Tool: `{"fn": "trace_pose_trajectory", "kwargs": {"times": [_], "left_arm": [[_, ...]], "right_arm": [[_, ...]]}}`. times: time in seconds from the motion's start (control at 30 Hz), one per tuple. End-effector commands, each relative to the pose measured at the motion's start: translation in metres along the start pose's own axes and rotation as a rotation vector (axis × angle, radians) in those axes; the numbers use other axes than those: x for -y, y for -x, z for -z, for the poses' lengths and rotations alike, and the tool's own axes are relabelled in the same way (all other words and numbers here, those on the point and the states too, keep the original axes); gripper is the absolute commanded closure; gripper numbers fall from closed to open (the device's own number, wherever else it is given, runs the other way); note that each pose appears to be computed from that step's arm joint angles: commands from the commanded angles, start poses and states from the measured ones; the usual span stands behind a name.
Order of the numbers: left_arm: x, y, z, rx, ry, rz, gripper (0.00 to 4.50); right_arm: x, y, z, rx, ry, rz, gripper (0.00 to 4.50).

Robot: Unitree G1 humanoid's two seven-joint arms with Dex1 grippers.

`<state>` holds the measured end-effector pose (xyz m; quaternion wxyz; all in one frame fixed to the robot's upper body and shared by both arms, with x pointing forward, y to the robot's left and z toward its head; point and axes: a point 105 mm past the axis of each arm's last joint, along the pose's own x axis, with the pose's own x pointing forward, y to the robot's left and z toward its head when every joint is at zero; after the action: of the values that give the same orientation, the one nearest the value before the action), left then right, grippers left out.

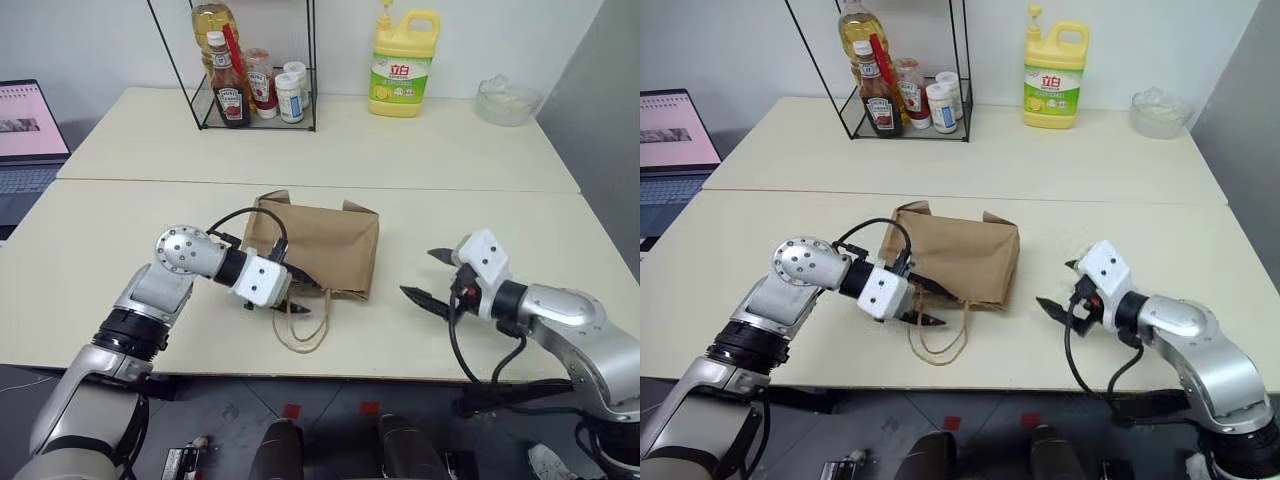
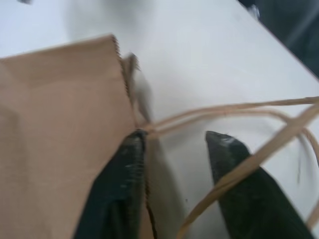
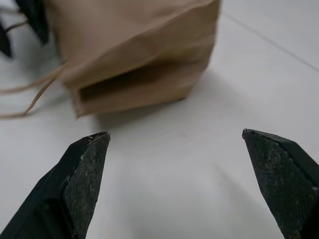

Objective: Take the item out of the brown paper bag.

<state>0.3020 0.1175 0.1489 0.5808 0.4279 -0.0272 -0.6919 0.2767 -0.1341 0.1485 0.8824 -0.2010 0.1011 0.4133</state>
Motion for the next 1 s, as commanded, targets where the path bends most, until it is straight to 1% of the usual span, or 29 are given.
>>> {"fn": "trace_pose_trajectory", "kwargs": {"times": [0.03, 0.1, 0.13, 0.2, 0.27, 0.3, 0.47, 0.5, 0.53, 0.67, 0.77, 0.9, 1.0], "left_arm": [[-0.020, 0.009, -0.016, 0.070, 0.101, -0.103, 3.66], [-0.032, 0.011, -0.021, 0.111, 0.192, -0.161, 4.38], [-0.036, 0.012, -0.024, 0.130, 0.229, -0.183, 4.45], [-0.041, 0.014, -0.029, 0.154, 0.279, -0.208, 4.45], [-0.045, 0.016, -0.032, 0.171, 0.320, -0.230, 4.45], [-0.046, 0.016, -0.034, 0.176, 0.335, -0.238, 4.45], [-0.052, 0.016, -0.030, 0.170, 0.419, -0.291, 4.45], [-0.054, 0.014, -0.028, 0.170, 0.454, -0.309, 4.45], [-0.056, 0.011, -0.028, 0.180, 0.487, -0.321, 4.45], [-0.058, 0.006, -0.032, 0.197, 0.539, -0.343, 4.45], [-0.057, 0.005, -0.034, 0.201, 0.553, -0.345, 4.45], [-0.056, 0.006, -0.036, 0.203, 0.560, -0.350, 4.45], [-0.058, 0.008, -0.037, 0.208, 0.572, -0.358, 4.45]], "right_arm": [[-0.019, 0.007, -0.004, 0.002, 0.122, -0.144, 0.00], [-0.030, 0.010, 0.001, -0.014, 0.148, -0.225, 0.00], [-0.035, 0.012, 0.003, -0.022, 0.167, -0.261, 0.00], [-0.042, 0.012, 0.006, -0.026, 0.221, -0.303, 0.00], [-0.047, 0.008, 0.010, -0.011, 0.338, -0.322, 0.00], [-0.048, 0.005, 0.010, 0.011, 0.420, -0.318, 0.00], [-0.050, -0.015, -0.001, 0.217, 0.950, -0.208, 0.00], [-0.053, -0.020, 0.001, 0.269, 1.065, -0.190, 0.00], [-0.057, -0.024, 0.004, 0.322, 1.142, -0.185, 0.00], [-0.067, -0.029, 0.012, 0.472, 1.282, -0.178, 0.00], [-0.073, -0.034, 0.014, 0.528, 1.342, -0.176, 0.00], [-0.079, -0.052, 0.020, 0.524, 1.410, -0.175, 0.00], [-0.082, -0.074, 0.024, 0.474, 1.456, -0.182, 0.00]]}}
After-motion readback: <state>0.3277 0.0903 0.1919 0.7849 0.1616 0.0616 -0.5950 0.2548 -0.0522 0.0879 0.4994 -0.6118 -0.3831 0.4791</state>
